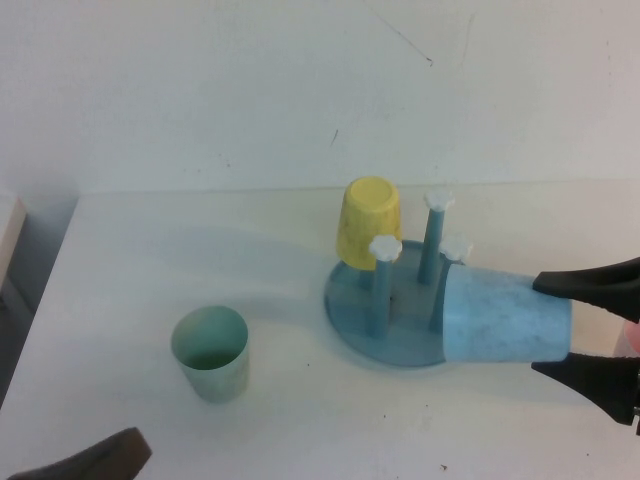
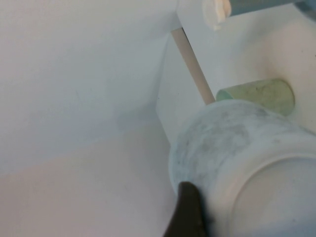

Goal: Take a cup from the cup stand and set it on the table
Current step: Hand over the cup

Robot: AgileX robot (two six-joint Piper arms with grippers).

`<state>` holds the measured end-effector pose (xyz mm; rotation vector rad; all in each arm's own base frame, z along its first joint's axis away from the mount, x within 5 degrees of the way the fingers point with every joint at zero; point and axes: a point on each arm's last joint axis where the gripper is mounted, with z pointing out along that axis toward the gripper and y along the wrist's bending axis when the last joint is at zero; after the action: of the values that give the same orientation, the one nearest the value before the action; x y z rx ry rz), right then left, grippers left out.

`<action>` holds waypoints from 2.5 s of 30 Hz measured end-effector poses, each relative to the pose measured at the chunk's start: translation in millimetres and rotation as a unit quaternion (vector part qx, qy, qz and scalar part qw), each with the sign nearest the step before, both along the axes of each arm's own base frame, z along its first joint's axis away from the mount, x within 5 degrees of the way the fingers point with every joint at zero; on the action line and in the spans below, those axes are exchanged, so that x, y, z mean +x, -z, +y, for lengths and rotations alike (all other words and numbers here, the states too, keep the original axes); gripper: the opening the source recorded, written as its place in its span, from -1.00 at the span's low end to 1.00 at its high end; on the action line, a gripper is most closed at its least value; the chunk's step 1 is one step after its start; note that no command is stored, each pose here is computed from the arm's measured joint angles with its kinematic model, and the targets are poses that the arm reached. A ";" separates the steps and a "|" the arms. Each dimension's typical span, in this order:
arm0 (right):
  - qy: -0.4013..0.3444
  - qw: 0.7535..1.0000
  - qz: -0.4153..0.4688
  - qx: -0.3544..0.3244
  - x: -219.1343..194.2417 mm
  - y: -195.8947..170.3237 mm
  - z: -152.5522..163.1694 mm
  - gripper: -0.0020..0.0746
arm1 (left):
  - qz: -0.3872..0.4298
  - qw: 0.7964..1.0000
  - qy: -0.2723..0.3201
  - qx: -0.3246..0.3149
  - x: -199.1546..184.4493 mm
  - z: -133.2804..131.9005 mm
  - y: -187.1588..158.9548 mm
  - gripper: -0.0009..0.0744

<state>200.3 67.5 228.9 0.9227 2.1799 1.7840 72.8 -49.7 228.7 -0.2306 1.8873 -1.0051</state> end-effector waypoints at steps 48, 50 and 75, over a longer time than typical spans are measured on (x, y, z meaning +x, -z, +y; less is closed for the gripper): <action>-0.050 0.998 -0.035 0.028 -6.3 -7.4 5.1 0.50 | -0.130 0.850 0.508 0.038 167.2 -176.6 -51.1 0.41; -0.041 0.998 -0.036 0.029 -4.6 -7.9 4.3 0.50 | -0.132 0.855 0.500 0.052 169.2 -183.6 -52.6 0.37; -0.030 0.982 -0.179 -0.045 3.5 -11.9 -0.9 0.50 | -0.146 0.861 0.478 0.097 166.1 -207.1 -56.7 -0.89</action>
<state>203.8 66.7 240.8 0.4756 2.0523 1.7041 238.9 -256.8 285.4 1.0264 1.7750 -1.3578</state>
